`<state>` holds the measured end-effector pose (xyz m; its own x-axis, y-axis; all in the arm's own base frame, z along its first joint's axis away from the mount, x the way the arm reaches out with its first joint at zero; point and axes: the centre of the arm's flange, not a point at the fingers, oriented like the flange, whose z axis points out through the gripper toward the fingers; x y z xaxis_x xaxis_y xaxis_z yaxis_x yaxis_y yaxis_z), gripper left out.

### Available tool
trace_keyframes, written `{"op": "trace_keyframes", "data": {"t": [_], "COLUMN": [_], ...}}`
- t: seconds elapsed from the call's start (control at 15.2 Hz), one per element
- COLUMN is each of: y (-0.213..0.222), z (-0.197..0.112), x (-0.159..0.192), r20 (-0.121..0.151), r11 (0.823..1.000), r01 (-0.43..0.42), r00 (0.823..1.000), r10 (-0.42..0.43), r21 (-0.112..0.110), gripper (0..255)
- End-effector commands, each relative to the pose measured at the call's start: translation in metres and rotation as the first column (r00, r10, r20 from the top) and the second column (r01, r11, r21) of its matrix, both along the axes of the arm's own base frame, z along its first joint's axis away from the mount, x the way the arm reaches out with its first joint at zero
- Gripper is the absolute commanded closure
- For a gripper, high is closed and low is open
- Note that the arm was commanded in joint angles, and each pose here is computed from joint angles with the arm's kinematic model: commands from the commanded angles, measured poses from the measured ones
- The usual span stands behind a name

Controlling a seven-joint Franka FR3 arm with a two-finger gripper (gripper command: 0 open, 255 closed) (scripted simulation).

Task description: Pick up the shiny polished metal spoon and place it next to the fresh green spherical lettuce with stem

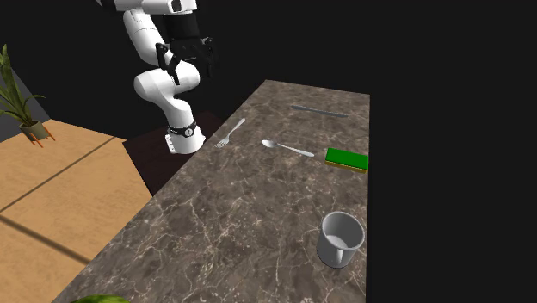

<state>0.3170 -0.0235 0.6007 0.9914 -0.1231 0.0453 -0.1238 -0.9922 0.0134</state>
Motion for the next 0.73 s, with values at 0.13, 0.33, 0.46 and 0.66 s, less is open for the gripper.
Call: {"op": "trace_keyframes", "data": {"t": [0.13, 0.33, 0.46, 0.66], "y": [0.011, 0.029, 0.041, 0.061], "z": [-0.018, -0.045, -0.063, -0.089], "x": [0.012, 0.030, 0.041, 0.058], "r20": [0.012, 0.032, 0.045, 0.065], "r11": [1.000, 0.997, 0.994, 0.988], "r01": [-0.029, -0.073, -0.102, -0.146], "r00": [1.000, 0.997, 0.994, 0.988], "r10": [0.029, 0.072, 0.101, 0.143], "r21": [0.011, 0.026, 0.036, 0.049], "gripper": [0, 0, 0, 0]}}
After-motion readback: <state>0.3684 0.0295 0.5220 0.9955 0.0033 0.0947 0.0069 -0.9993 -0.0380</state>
